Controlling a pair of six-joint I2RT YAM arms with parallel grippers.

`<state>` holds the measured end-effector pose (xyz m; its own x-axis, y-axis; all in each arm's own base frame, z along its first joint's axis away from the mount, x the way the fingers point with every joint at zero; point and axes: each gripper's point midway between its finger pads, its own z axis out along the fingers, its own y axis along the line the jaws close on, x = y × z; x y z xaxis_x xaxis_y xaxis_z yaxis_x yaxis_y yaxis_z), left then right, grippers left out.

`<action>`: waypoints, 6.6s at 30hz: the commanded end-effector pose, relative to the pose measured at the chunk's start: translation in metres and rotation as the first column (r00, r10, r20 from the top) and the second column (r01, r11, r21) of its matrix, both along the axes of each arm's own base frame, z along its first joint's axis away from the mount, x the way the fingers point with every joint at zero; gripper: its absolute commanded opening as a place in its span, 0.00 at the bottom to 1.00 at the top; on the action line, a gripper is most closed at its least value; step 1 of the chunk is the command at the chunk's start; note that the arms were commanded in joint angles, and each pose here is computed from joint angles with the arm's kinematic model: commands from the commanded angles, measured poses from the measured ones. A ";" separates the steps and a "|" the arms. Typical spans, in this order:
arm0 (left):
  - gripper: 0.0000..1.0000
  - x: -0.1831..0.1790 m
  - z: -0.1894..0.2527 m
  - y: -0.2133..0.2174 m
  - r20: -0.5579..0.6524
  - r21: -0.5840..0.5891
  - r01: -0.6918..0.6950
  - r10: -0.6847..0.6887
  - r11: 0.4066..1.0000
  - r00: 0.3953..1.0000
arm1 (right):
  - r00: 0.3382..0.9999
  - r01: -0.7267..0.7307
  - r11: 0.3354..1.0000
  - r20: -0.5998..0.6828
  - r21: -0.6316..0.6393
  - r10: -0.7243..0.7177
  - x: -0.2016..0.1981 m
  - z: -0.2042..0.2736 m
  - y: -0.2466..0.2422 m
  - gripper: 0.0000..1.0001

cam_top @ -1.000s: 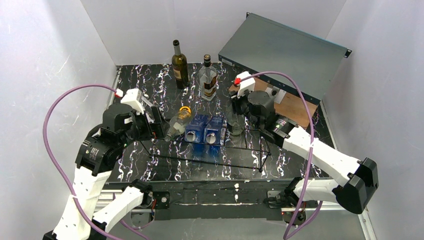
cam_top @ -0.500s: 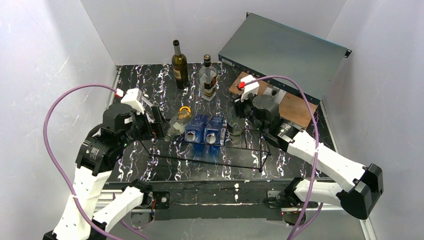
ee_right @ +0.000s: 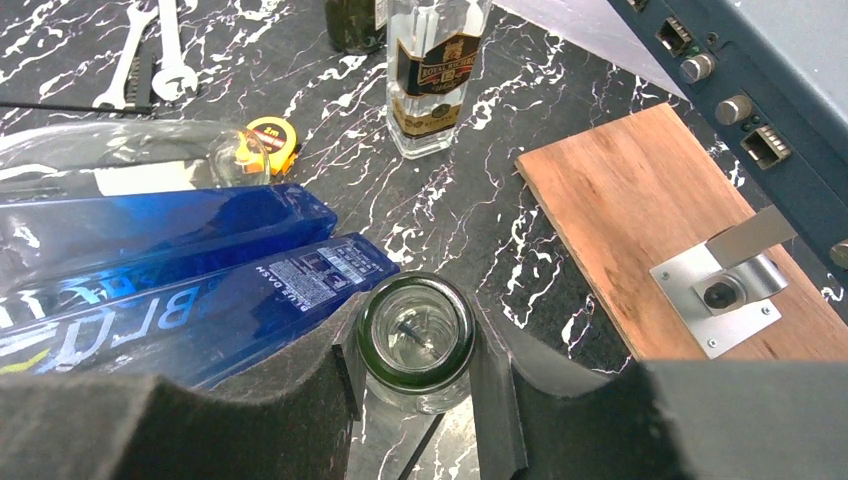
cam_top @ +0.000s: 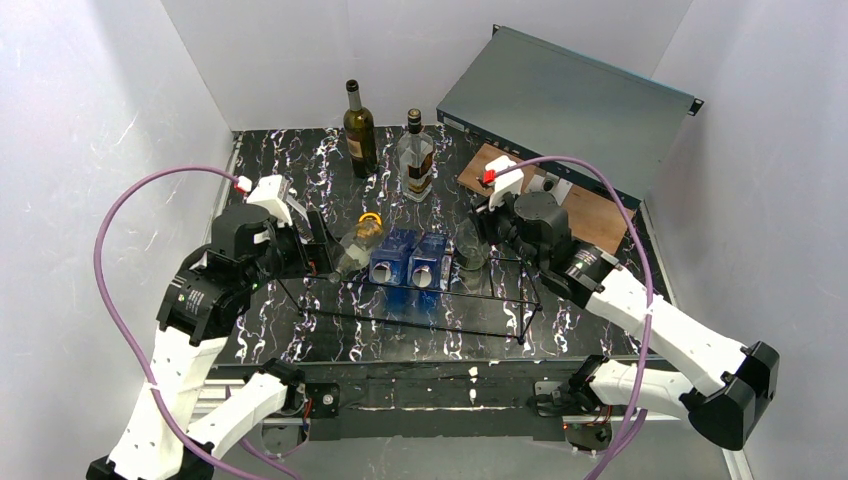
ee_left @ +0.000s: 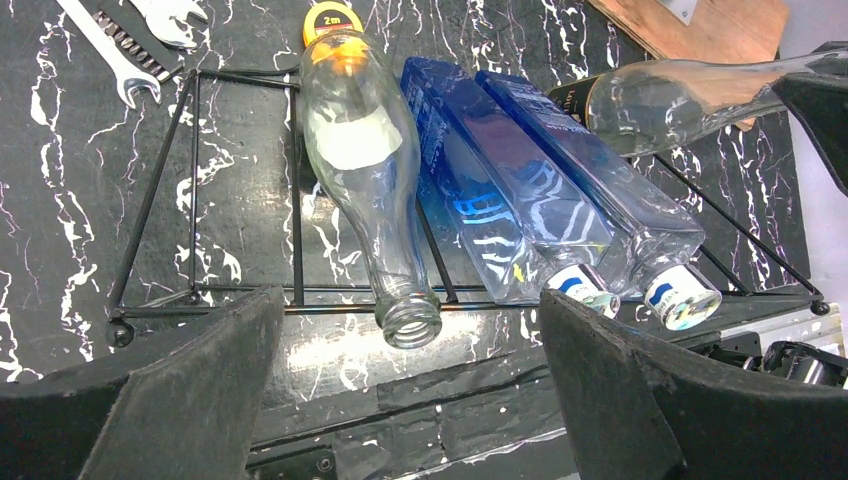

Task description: Put the wine bottle on the wine rack

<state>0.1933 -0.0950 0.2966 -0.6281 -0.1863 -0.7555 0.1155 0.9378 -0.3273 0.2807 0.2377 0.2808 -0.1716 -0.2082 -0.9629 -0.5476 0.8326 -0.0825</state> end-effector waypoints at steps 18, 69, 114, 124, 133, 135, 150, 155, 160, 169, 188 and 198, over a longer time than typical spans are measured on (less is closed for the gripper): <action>0.98 -0.005 -0.004 -0.004 -0.004 -0.021 0.020 -0.020 1.000 1.000 | 0.977 -0.169 0.985 -0.132 0.018 0.170 -0.045 0.004 0.004 0.39; 0.98 -0.009 -0.011 -0.009 -0.033 -0.043 0.039 -0.041 0.998 0.999 | 0.751 -0.496 0.860 -0.437 0.121 0.495 -0.139 -0.054 0.024 0.66; 0.98 -0.003 -0.017 -0.009 -0.042 -0.021 0.039 -0.040 0.999 0.998 | 0.843 -0.350 0.912 -0.353 0.213 0.406 -0.116 -0.017 0.028 0.92; 0.98 -0.002 -0.015 -0.011 -0.032 -0.025 0.050 -0.051 0.998 0.998 | 0.904 -0.262 0.927 -0.267 0.268 0.333 -0.090 0.030 0.034 0.99; 0.98 -0.006 -0.009 -0.008 0.002 -0.020 0.055 -0.055 0.998 0.998 | 0.991 -0.046 0.942 -0.107 0.333 0.086 -0.017 0.079 0.045 0.98; 0.98 -0.008 -0.007 -0.005 0.010 -0.007 0.055 -0.055 0.998 0.998 | 0.994 -0.047 0.939 -0.072 0.340 0.076 -0.004 0.089 0.055 0.98; 0.98 -0.016 0.003 0.017 0.072 0.086 0.030 -0.037 0.996 0.997 | 0.996 0.015 0.932 0.075 0.361 -0.045 0.085 0.118 0.120 0.98; 0.98 -0.022 0.006 0.023 0.086 0.098 0.024 -0.033 0.995 0.996 | 0.989 0.059 0.951 0.111 0.302 -0.096 0.112 0.114 0.132 0.98; 0.98 -0.026 0.007 0.025 0.091 0.105 0.025 -0.035 0.994 0.995 | 0.985 0.076 0.967 0.134 0.244 -0.111 0.134 0.105 0.146 0.98; 0.98 -0.028 0.012 0.027 0.102 0.105 0.023 -0.034 0.994 0.994 | 0.969 0.114 0.984 0.203 0.139 -0.141 0.169 0.099 0.160 0.98; 0.98 -0.023 0.011 0.028 0.083 0.125 0.011 -0.022 0.992 0.996 | 0.962 0.196 0.981 0.194 -0.003 -0.191 0.241 0.042 0.145 0.98; 0.98 -0.022 0.010 0.030 0.082 0.129 -0.001 -0.010 0.992 0.997 | 0.979 0.135 0.991 0.155 0.021 -0.136 0.252 0.012 0.158 0.83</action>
